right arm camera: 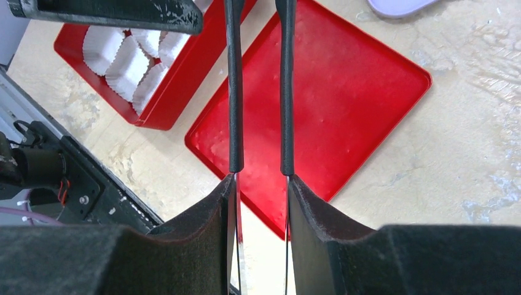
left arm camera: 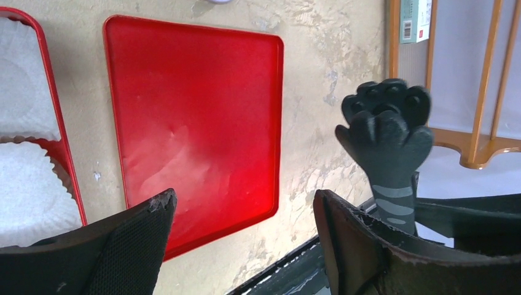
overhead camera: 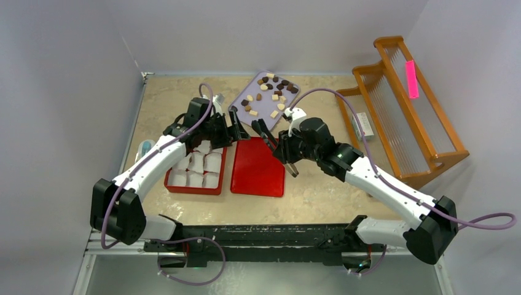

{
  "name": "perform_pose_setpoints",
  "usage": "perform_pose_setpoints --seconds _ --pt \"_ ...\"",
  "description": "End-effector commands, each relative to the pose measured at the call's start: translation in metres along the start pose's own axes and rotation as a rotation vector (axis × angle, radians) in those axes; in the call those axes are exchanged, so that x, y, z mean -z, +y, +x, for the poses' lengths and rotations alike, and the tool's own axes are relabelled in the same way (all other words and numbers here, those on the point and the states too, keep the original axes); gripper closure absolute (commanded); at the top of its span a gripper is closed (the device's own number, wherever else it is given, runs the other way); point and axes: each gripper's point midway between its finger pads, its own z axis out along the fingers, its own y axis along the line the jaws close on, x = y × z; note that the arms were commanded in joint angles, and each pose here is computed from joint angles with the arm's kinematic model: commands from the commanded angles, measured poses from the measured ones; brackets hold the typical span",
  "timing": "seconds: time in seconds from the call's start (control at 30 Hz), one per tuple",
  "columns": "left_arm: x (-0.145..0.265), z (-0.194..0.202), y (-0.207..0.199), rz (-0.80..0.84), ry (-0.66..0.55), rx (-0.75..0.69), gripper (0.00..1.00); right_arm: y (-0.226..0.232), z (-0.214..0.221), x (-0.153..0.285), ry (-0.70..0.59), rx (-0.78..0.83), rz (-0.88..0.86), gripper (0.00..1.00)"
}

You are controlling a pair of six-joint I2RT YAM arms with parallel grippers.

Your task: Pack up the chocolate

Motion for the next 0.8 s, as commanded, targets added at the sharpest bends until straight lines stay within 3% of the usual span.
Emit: perform_pose_setpoints --seconds 0.0,0.13,0.33,0.77 --pt "0.025 -0.022 -0.027 0.055 -0.081 -0.040 0.19 0.006 -0.024 0.005 -0.043 0.056 -0.002 0.64" --pt "0.035 -0.037 -0.055 0.171 -0.146 -0.037 0.18 0.015 -0.021 -0.001 -0.032 0.070 -0.059 0.64" --pt "0.016 -0.037 -0.061 0.208 -0.085 -0.001 0.17 0.024 -0.021 -0.010 -0.009 0.088 -0.098 0.63" --pt "-0.015 -0.016 -0.006 0.002 -0.011 0.021 0.23 0.013 -0.036 0.001 -0.065 0.071 -0.008 0.63"
